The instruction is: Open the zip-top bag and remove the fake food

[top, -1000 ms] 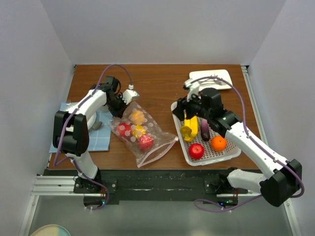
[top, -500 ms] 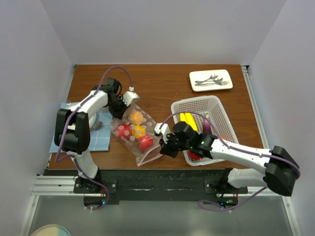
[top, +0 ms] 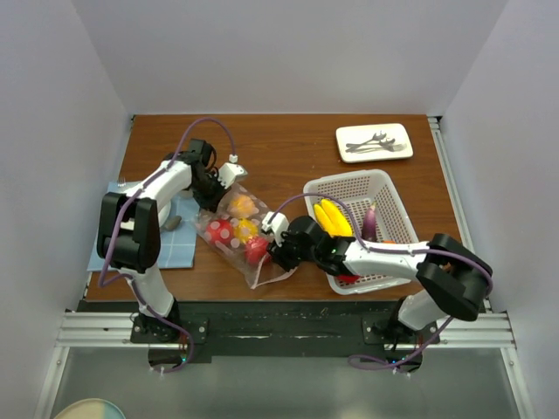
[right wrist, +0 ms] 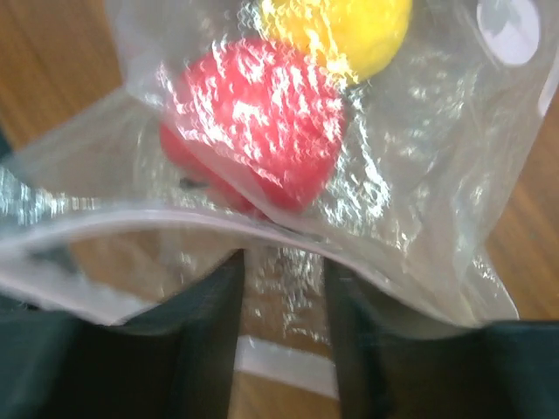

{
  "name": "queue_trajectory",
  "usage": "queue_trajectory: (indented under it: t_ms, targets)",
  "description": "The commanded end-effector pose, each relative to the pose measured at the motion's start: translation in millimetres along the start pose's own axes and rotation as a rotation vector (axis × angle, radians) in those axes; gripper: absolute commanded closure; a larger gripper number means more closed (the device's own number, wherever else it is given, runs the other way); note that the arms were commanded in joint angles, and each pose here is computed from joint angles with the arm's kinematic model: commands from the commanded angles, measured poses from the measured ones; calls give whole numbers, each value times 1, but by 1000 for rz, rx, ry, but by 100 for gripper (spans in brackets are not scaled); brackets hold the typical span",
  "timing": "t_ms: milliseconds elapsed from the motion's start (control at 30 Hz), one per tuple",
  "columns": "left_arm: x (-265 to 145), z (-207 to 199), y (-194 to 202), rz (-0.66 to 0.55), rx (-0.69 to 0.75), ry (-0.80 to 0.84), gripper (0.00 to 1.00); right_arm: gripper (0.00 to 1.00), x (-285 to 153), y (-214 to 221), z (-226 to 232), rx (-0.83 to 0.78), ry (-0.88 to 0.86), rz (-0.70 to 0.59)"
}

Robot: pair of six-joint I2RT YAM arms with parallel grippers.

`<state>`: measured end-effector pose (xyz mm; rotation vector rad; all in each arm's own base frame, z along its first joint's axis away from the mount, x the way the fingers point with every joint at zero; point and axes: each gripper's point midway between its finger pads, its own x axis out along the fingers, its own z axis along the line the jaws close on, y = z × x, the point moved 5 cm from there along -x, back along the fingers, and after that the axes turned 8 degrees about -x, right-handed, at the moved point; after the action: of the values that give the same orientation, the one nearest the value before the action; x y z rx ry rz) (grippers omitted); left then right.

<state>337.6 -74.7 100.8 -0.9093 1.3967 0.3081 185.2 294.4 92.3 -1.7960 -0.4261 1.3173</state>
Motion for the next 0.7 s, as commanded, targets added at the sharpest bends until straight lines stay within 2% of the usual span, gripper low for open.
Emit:
queue_trajectory:
  t_ms: [0,33,67,133,333,667]
  targets:
    - [-3,-6,-3,-33,-9,29,100,43,13,-27,-13,-12,112,-160]
    - [-3,-10,-4,-39,-14,41,100,19,15,-33,-13,-14,124,-209]
    - [-1,-15,-2,-42,-12,53,100,1,17,-34,-13,-16,140,-227]
    - [5,-28,-2,-23,14,60,100,1,21,-34,-12,-15,194,-248]
    - [22,-58,7,38,55,117,100,1,39,-36,-8,-10,196,-259]
    - [32,-73,10,82,86,160,100,1,61,-43,3,30,187,-298]
